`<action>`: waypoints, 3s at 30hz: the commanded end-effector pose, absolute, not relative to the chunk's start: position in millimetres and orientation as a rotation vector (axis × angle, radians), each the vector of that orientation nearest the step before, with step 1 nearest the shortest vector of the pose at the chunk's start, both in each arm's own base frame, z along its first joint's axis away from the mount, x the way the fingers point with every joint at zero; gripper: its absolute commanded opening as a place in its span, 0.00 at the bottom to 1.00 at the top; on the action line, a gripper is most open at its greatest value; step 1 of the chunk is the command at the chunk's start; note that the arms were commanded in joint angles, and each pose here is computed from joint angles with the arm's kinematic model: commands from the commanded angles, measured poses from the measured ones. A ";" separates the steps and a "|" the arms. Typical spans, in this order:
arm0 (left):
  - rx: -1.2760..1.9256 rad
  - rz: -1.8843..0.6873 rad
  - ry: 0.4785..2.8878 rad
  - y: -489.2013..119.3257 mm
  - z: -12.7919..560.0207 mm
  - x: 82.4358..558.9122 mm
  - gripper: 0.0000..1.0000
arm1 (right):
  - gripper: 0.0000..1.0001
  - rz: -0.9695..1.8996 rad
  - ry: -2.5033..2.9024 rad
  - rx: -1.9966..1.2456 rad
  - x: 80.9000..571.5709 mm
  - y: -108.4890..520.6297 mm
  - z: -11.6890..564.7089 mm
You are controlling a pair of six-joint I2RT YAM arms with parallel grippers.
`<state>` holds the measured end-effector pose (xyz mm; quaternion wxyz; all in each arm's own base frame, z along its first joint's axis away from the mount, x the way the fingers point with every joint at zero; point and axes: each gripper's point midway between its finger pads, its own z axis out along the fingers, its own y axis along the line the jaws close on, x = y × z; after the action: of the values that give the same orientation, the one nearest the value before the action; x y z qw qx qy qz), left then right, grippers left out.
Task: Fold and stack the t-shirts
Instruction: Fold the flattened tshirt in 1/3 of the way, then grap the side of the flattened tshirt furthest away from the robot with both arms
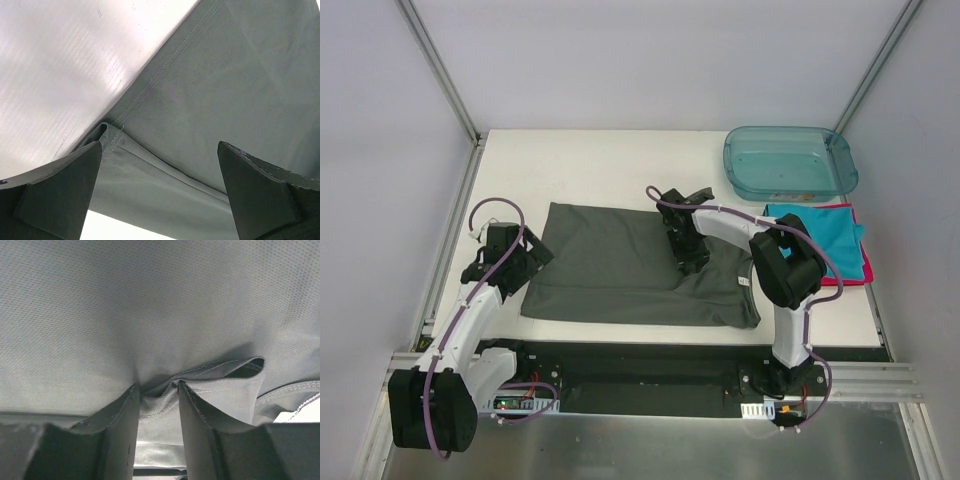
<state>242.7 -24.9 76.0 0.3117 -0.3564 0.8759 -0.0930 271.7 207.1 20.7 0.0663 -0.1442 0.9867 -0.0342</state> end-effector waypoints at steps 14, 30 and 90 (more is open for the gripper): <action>-0.911 -0.261 2.290 -24.2 80.8 246.1 0.99 | 0.10 -0.064 2.811 -0.337 282.0 202.1 66.9; -0.881 -0.293 2.300 -29.3 84.6 248.0 0.99 | 0.86 0.179 2.646 -0.434 295.3 239.7 89.6; -0.612 -0.067 2.637 -23.5 44.8 483.3 0.47 | 0.96 0.054 2.568 -0.134 535.2 169.5 83.3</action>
<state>485.5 -24.4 40.4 0.2281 -0.2168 0.9491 -0.0151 526.4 171.4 79.2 0.2744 -0.0462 0.9603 0.0200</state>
